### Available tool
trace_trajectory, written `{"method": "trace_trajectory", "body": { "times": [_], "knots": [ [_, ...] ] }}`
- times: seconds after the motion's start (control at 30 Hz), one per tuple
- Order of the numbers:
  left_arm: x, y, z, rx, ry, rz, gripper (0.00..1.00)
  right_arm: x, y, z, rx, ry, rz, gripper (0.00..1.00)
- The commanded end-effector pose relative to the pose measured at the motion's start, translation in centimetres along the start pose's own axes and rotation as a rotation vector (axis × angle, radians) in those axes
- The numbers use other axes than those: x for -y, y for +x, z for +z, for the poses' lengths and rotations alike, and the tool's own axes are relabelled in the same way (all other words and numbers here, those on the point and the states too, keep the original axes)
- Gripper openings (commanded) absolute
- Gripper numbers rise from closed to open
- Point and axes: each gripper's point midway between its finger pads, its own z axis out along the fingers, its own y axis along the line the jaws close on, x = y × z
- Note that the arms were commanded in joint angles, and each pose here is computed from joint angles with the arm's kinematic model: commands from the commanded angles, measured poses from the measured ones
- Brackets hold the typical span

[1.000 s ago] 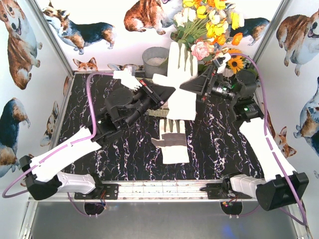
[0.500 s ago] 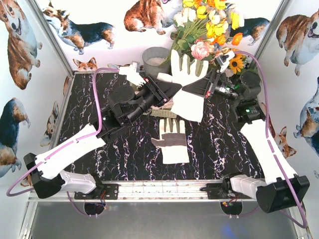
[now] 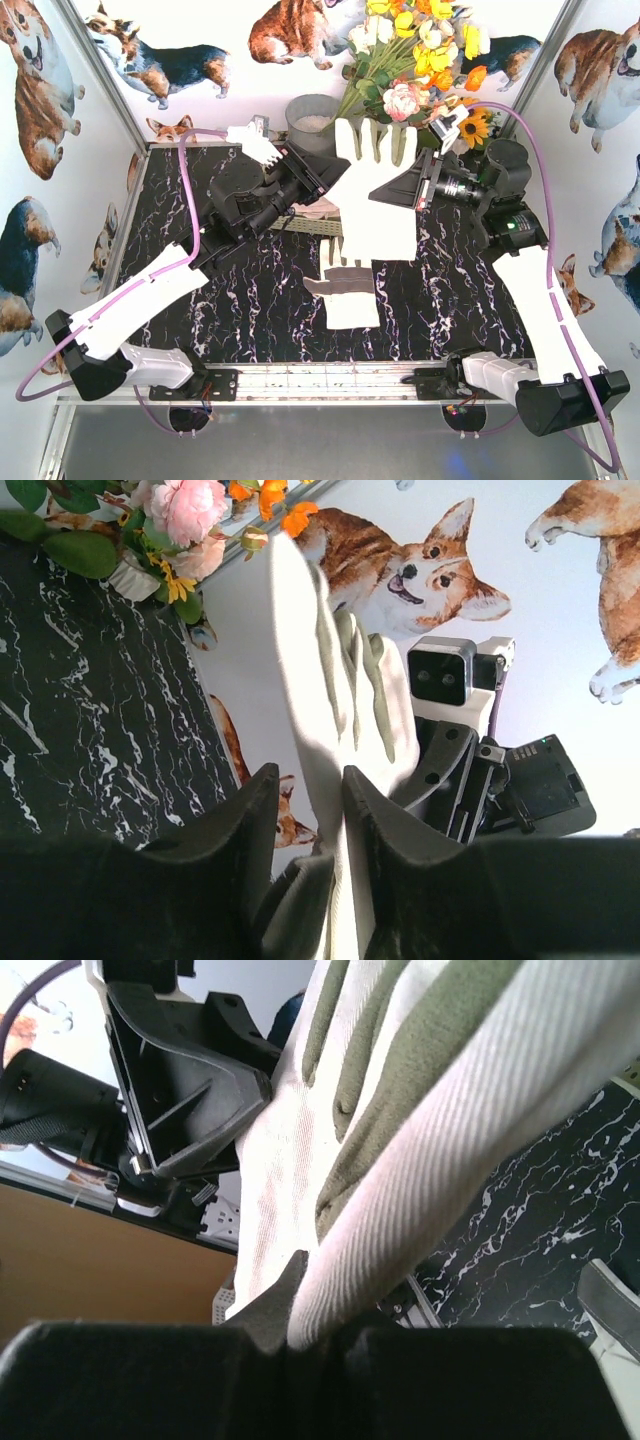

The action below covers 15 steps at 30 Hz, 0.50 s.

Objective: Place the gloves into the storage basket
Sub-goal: Turn over the glove.

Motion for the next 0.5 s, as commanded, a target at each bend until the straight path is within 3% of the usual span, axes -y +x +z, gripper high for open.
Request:
{"method": "trace_trajectory", "body": {
  "times": [0.0,0.3,0.47],
  "knots": [
    [0.8,-0.1,-0.1,-0.015,0.043,-0.007,0.24,-2.0,0.2,-0.7,-0.014,-0.035,-0.085,0.00],
    [-0.2,2.2,-0.4,-0.106,0.039,-0.037,0.25,-1.3,-0.1,-0.5,0.013,-0.004,-0.079,0.00],
    [-3.9,4.1,-0.5,-0.171,-0.077,0.054,0.05,3.2,1.5,-0.6,-0.009,0.157,-0.062,0.00]
  ]
}}
